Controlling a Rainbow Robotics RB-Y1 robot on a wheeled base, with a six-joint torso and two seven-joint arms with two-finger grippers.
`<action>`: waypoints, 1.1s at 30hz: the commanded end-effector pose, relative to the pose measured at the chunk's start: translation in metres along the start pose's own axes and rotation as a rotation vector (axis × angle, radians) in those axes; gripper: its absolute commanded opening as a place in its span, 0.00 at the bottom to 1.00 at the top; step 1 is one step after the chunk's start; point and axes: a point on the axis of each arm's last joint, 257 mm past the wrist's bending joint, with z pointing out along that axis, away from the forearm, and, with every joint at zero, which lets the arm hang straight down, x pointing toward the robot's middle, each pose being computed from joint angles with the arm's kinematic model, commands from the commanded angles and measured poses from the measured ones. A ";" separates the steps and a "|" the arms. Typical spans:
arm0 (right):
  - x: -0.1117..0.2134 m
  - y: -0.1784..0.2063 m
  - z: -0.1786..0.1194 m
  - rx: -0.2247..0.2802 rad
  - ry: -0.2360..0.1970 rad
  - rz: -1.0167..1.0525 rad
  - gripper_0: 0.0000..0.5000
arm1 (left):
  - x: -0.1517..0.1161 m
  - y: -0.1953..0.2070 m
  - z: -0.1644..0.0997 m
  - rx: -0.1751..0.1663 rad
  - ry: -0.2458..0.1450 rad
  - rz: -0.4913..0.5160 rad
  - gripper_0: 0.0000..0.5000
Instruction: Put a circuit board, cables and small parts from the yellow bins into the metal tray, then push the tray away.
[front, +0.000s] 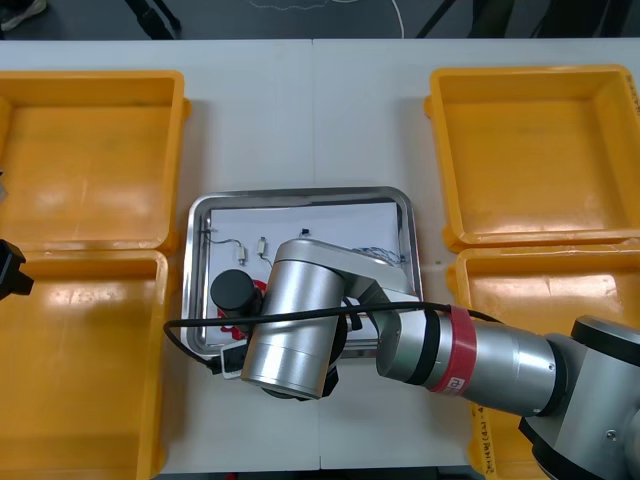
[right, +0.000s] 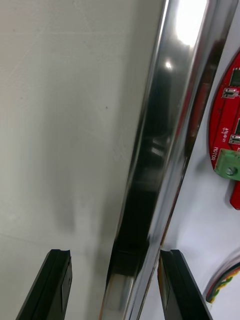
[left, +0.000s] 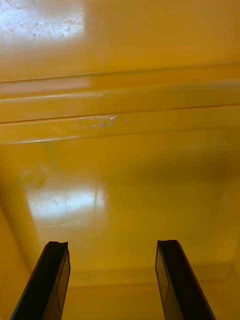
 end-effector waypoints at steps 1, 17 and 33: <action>-0.021 -0.005 -0.010 0.037 -0.026 -0.035 1.00 | 0.005 0.008 -0.001 -0.008 -0.001 0.033 1.00; -0.017 -0.011 -0.010 0.052 -0.015 -0.016 0.00 | 0.005 0.008 -0.001 -0.008 -0.001 0.033 1.00; 0.002 -0.039 -0.031 0.053 -0.011 0.087 0.00 | 0.005 0.008 -0.001 -0.008 -0.001 0.033 1.00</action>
